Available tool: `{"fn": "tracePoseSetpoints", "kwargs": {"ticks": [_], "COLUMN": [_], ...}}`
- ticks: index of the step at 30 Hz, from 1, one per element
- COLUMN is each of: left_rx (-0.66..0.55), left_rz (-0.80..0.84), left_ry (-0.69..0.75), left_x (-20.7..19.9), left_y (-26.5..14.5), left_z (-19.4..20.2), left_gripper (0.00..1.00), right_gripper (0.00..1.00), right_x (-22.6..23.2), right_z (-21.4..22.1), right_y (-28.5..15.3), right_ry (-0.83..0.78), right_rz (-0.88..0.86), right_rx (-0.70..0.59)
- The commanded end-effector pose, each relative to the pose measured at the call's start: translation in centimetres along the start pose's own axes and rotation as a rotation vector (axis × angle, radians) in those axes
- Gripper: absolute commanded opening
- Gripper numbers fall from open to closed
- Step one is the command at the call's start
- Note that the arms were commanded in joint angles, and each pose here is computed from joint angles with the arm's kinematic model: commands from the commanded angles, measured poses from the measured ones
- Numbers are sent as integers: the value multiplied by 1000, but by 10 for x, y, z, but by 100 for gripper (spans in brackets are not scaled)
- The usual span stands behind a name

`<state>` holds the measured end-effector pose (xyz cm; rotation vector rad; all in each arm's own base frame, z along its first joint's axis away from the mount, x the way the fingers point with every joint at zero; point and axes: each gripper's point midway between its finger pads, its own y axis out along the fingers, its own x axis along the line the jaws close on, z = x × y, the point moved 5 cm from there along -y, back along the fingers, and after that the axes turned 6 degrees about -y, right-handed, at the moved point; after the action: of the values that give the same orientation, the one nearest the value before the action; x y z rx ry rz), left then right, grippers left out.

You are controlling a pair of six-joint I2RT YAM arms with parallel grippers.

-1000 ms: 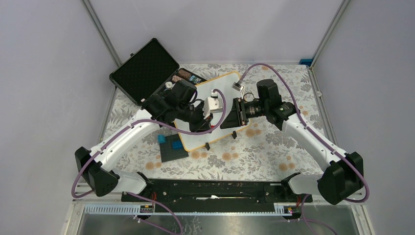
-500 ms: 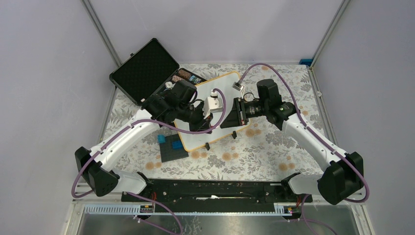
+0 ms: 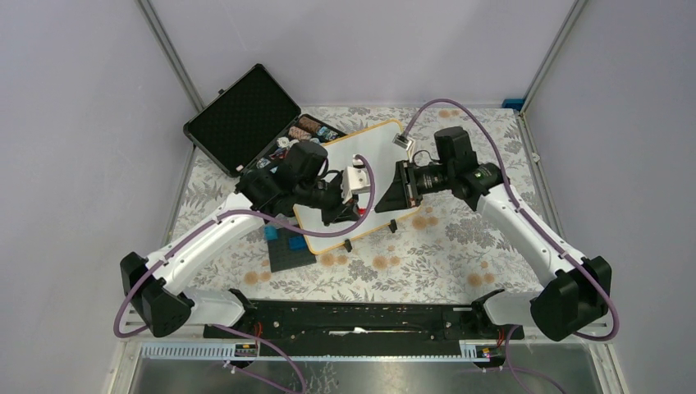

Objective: Write a sentence on the whiteboard
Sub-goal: Open the whiteboard marker, then place the pen cap at the center of the board.

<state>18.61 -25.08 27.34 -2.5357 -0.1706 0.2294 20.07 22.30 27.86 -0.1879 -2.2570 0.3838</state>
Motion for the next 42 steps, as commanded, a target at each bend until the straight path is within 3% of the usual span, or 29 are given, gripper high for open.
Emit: {"fn": "tracePoseSetpoints", "kwargs": {"ticks": [1,9,14,19,26,33,42], "left_rx": [127,154,145,199,242,269,289], "left_rz": [-39,-35,55,79,114,38,-35], "left_ry": [-50,-63,-87,-23,-4,-84,-114], "left_x": [-5,-5,-14,-26,-38,-18,5], "left_y": [-10,-7,6,54,137,207,251], "left_z": [37,48,49,56,51,46,46], "left_gripper": [0,0,0,0,0,0,4], "right_gripper": [0,0,0,0,0,0,0], "right_x": [-4,-12,-29,-56,-77,-102,-108], "right_z": [-20,-38,-47,-58,-63,-53,-48], "right_y": [-30,-71,-99,-132,-155,-165,-169], "right_ry": [-44,-67,-36,45,68,142,116], "right_rz": [61,124,202,276,367,389,406], "right_rx": [-73,-158,-235,-374,-468,-498,-507]}}
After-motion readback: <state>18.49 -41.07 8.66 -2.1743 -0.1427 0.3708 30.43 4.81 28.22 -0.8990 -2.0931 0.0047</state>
